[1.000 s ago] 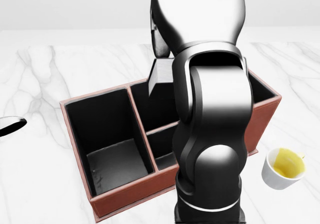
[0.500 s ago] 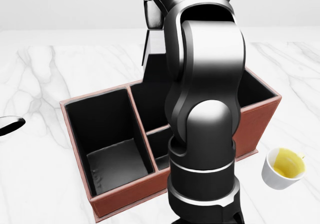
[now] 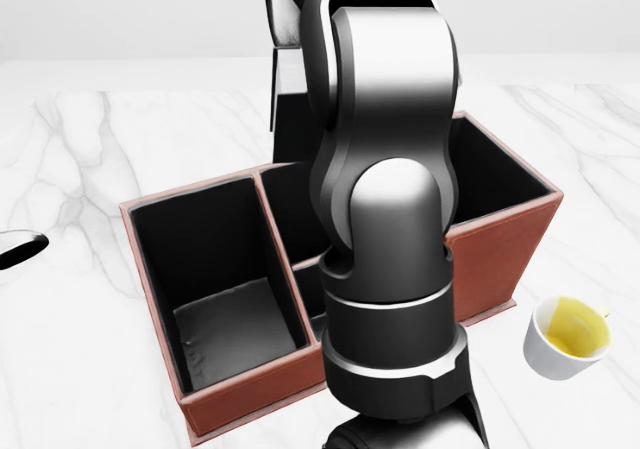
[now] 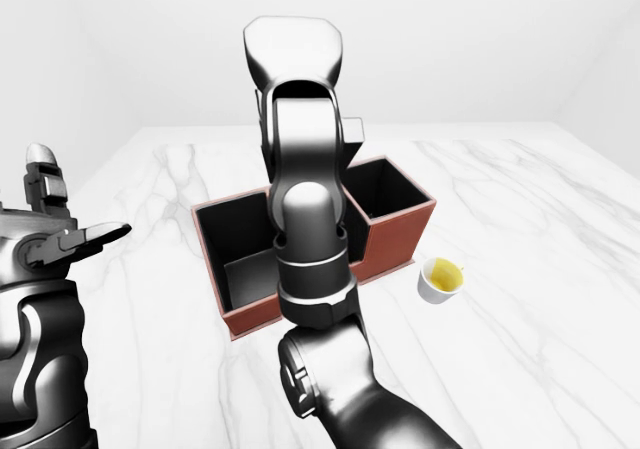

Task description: Pick up the book and place it in the front compartment of the caddy.

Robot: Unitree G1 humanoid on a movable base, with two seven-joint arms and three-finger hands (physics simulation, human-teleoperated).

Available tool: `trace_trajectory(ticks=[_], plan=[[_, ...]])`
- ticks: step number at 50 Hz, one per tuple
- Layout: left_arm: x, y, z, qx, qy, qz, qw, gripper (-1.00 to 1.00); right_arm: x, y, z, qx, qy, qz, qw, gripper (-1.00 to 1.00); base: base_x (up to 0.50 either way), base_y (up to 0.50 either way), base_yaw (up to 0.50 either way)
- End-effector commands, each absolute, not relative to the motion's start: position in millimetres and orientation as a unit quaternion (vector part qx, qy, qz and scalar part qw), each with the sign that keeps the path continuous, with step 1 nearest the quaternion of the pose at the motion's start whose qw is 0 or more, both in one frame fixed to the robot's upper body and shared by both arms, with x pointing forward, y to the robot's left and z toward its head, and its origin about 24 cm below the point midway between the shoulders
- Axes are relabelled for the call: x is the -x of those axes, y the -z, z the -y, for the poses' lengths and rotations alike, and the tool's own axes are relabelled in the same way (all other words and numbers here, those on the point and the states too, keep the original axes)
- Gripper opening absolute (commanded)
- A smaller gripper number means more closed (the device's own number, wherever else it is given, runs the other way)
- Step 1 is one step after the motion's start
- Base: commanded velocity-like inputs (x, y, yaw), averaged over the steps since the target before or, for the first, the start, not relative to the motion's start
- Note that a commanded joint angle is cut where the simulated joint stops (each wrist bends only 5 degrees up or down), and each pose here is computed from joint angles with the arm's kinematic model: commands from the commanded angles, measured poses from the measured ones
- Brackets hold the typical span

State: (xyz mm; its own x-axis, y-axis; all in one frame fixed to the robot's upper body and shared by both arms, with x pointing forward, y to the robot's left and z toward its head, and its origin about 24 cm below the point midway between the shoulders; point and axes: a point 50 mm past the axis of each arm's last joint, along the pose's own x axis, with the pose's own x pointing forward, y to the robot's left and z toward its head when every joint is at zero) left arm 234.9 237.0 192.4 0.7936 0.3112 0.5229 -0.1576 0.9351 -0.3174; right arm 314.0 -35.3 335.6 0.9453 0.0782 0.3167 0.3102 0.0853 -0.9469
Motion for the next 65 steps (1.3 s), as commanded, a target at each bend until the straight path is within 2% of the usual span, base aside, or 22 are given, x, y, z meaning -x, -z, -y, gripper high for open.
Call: trace_trajectory(ticks=[1, 27, 49, 65], plan=[[-247.2, -176.1, -234.1, 0.127, -0.135, 0.256, 0.949, 1.00, -323.1, -333.3, 15.8, 0.693, 0.043, 0.144, 0.705, -1.00, 0.00, 0.00, 0.00], [-247.1, -176.6, -233.6, 0.125, -0.135, 0.257, 0.949, 1.00, -314.9, -318.3, -22.6, 0.702, -0.038, 0.197, 0.683, -1.00, 0.00, 0.00, 0.00], [-247.4, -174.0, -232.4, 0.122, -0.134, 0.252, 0.951, 1.00, -324.6, -316.6, -11.8, 0.723, -0.036, 0.193, 0.662, -1.00, 0.00, 0.00, 0.00], [-247.3, -174.6, -232.7, 0.122, -0.135, 0.253, 0.950, 1.00, -327.4, -308.5, -6.1, 0.727, -0.037, 0.182, 0.661, -1.00, 0.00, 0.00, 0.00]])
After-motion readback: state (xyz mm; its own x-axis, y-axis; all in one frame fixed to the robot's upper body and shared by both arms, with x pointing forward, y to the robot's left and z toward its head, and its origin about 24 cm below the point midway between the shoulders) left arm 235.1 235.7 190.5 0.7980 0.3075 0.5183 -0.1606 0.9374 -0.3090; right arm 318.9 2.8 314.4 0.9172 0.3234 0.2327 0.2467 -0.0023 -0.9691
